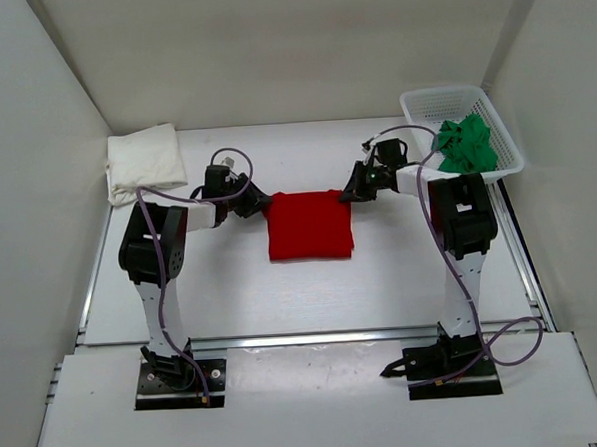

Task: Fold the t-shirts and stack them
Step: Smooth out wrinkles on the folded tshirt, then put the neatly folded tshirt into the corner of the board with the left arm

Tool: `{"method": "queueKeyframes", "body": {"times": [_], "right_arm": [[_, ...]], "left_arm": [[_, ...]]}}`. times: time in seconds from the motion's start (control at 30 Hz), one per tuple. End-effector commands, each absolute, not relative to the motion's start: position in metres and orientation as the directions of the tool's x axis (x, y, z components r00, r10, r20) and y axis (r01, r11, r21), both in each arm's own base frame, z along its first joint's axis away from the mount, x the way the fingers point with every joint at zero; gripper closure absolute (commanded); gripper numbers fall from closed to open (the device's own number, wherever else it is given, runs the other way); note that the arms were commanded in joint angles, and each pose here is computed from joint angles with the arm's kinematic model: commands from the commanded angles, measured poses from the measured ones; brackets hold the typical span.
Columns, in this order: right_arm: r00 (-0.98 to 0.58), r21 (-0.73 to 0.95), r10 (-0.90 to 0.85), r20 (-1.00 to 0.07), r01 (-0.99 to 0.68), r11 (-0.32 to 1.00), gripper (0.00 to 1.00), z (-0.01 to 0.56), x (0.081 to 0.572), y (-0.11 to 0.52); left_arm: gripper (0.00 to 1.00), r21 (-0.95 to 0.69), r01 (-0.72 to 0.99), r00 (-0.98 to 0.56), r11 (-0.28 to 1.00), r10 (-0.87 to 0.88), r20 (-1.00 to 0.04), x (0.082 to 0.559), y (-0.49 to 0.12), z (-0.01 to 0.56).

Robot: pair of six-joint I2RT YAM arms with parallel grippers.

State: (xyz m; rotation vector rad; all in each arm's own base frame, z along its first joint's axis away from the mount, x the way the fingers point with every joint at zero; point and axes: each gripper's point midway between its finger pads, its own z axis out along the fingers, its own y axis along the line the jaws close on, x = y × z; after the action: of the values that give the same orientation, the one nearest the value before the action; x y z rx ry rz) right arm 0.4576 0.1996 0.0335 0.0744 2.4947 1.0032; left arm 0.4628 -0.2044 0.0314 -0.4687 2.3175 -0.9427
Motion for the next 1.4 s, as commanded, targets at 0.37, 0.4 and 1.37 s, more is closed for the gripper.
{"method": "queueKeyframes", "body": {"times": [0.37,0.4,1.37], "right_arm": [[-0.754,0.635,0.192,-0.628,-0.354,0.687,0.53,0.159,0.401,0.219],[-0.781,0.660,0.203,-0.591,-0.322,0.679,0.53,0.145,0.385,0.217],[-0.772,0.716,0.298,-0.561,-0.272,0.644,0.54,0.113,0.283,0.170]], "left_arm": [[0.06,-0.612,-0.038,-0.739,0.790,-0.434,-0.515,0.403,-0.174,0.065],[0.06,-0.607,-0.029,-0.763,0.794,-0.410,-0.500,0.395,-0.179,0.058],[1.00,-0.788,0.227,-0.671,0.573,-0.494,-0.552,0.548,-0.227,0.215]]}}
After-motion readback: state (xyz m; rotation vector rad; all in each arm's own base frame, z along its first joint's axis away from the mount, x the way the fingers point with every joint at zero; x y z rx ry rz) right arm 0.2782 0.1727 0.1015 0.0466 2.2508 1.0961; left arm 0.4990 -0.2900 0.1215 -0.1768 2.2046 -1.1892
